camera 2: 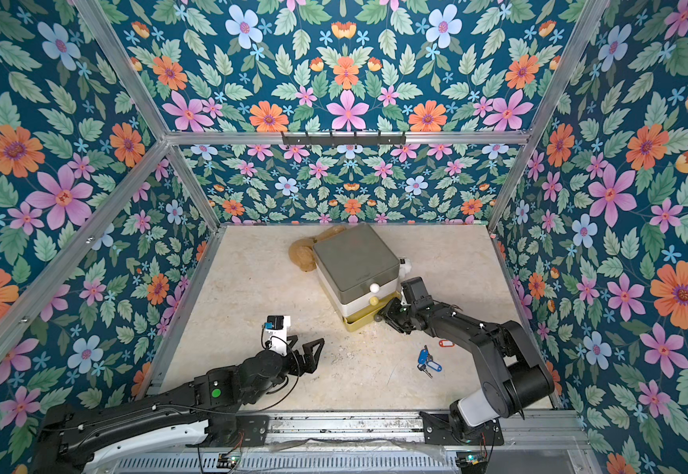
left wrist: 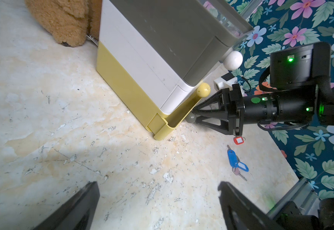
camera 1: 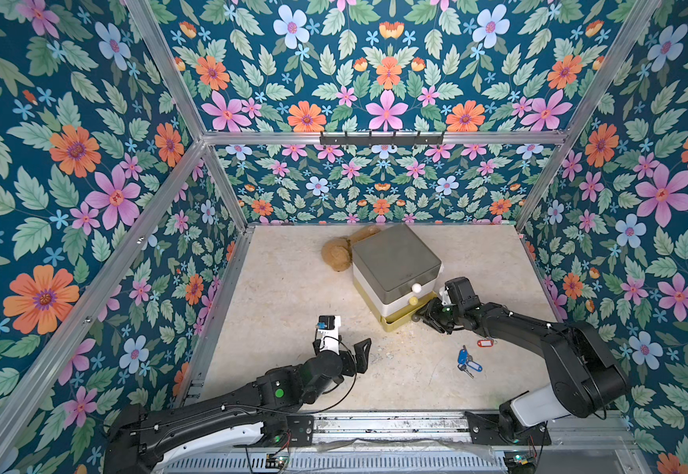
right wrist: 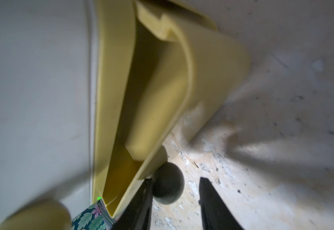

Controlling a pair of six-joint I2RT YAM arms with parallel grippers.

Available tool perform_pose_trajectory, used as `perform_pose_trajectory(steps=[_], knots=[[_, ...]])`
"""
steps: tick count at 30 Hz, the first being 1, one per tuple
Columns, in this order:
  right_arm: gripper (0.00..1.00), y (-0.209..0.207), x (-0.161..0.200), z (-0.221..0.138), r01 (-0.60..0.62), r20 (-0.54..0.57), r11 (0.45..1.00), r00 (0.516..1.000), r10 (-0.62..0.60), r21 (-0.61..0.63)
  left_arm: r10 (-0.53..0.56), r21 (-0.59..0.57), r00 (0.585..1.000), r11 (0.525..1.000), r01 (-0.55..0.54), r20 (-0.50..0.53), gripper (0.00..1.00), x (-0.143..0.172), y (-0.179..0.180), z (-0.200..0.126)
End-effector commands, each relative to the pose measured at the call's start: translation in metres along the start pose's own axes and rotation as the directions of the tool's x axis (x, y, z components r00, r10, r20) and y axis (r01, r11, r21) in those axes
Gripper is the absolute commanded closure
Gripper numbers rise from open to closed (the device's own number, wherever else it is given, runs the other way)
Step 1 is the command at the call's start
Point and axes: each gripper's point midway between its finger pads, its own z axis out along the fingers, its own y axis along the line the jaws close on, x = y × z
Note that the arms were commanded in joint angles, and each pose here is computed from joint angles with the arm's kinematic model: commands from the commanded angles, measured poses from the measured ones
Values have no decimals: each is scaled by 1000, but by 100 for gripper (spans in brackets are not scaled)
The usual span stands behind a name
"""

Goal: Take the keys out of the drawer
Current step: Close the drawer in the storage box.

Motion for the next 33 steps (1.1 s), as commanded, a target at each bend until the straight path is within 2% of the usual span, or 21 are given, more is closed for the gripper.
perform_pose_trajectory(steps=[1, 26, 33], knots=[[57, 10, -5, 5, 17, 5, 999, 1000, -17, -34, 1, -28, 1000, 1000, -1, 18, 1, -4, 6, -2], [58, 46, -19, 19, 15, 30, 971, 1000, -8, -240, -16, -57, 1000, 998, 17, 25, 1, -2, 21, -11], [59, 48, -19, 19, 3, 35, 966, 999, 7, -260, -21, -59, 999, 998, 23, 26, 1, -1, 23, -10]])
